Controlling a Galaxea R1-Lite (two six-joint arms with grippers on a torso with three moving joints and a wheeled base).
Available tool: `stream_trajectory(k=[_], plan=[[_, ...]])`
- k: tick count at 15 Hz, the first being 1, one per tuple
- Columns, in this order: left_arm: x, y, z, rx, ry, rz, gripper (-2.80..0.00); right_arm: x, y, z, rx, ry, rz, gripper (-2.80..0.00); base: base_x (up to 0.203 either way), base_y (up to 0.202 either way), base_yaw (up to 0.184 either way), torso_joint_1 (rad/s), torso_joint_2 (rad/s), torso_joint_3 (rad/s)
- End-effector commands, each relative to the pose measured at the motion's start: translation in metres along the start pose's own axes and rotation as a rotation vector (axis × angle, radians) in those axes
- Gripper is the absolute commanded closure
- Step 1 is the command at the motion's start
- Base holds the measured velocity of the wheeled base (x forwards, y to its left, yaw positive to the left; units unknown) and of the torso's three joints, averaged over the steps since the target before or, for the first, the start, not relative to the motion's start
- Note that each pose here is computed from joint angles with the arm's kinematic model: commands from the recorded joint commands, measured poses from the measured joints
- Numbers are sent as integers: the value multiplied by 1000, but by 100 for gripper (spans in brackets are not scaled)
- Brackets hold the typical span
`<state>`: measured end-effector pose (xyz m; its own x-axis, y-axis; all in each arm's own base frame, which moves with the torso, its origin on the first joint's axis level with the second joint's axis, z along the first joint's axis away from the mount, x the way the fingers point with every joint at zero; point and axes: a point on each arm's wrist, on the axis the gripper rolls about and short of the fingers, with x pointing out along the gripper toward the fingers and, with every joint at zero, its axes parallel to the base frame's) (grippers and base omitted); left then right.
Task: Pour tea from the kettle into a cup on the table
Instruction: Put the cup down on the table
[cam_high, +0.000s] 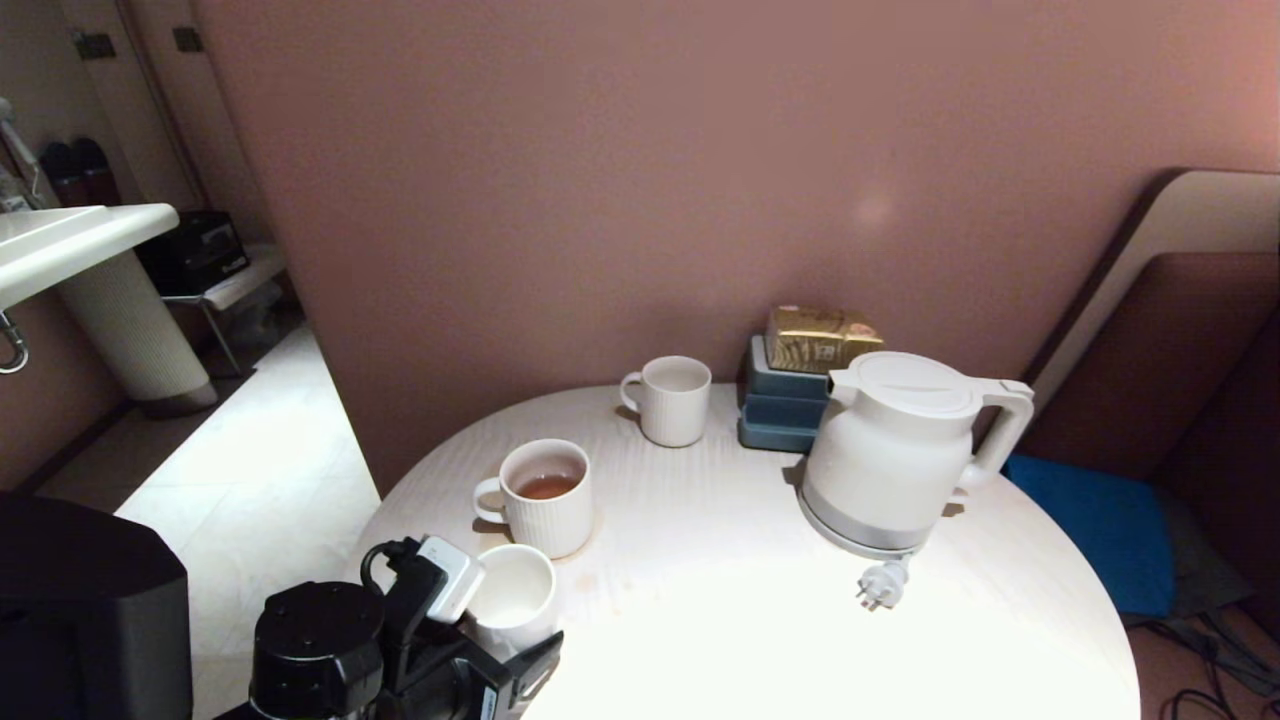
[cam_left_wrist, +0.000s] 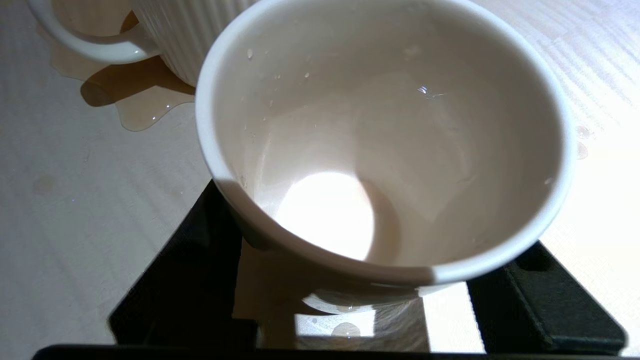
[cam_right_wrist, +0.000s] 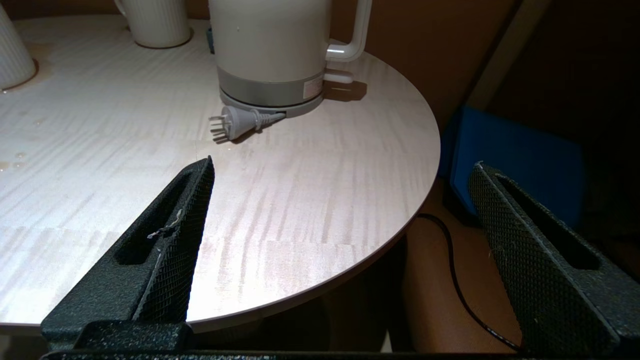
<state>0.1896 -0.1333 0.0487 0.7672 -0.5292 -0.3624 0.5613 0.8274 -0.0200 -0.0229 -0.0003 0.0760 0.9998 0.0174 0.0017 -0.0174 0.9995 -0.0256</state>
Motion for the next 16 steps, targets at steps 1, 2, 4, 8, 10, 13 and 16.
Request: stream_trajectory(k=[1,2,4,8,10,13,16], plan=[[0,0,0,2,-1,0,-280,0,0,0,-1,0,0,-280,0,0,0,0,0,0],[0,0,0,1,-4,-1,-280,0,0,0,-1,0,1,-280,0,0,0,0,0,0],[-2,0,3,-2,-18,0,-280,0,0,0,-1,0,1,-280,0,0,0,0,0,0],[-13,0,15,-6,-82,3,-280,0,0,0,-1,0,-1,-280,0,0,0,0,0,0],[-23,4,15,-13,-81,21,-280,0,0,0,-1,0,1,-280,0,0,0,0,0,0],[-40,6,16,-19,-98,33,-280,0,0,0,-1,0,1,-280,0,0,0,0,0,0],[-44,14,18,-37,-107,70,-280,0,0,0,-1,0,0,-280,0,0,0,0,0,0]])
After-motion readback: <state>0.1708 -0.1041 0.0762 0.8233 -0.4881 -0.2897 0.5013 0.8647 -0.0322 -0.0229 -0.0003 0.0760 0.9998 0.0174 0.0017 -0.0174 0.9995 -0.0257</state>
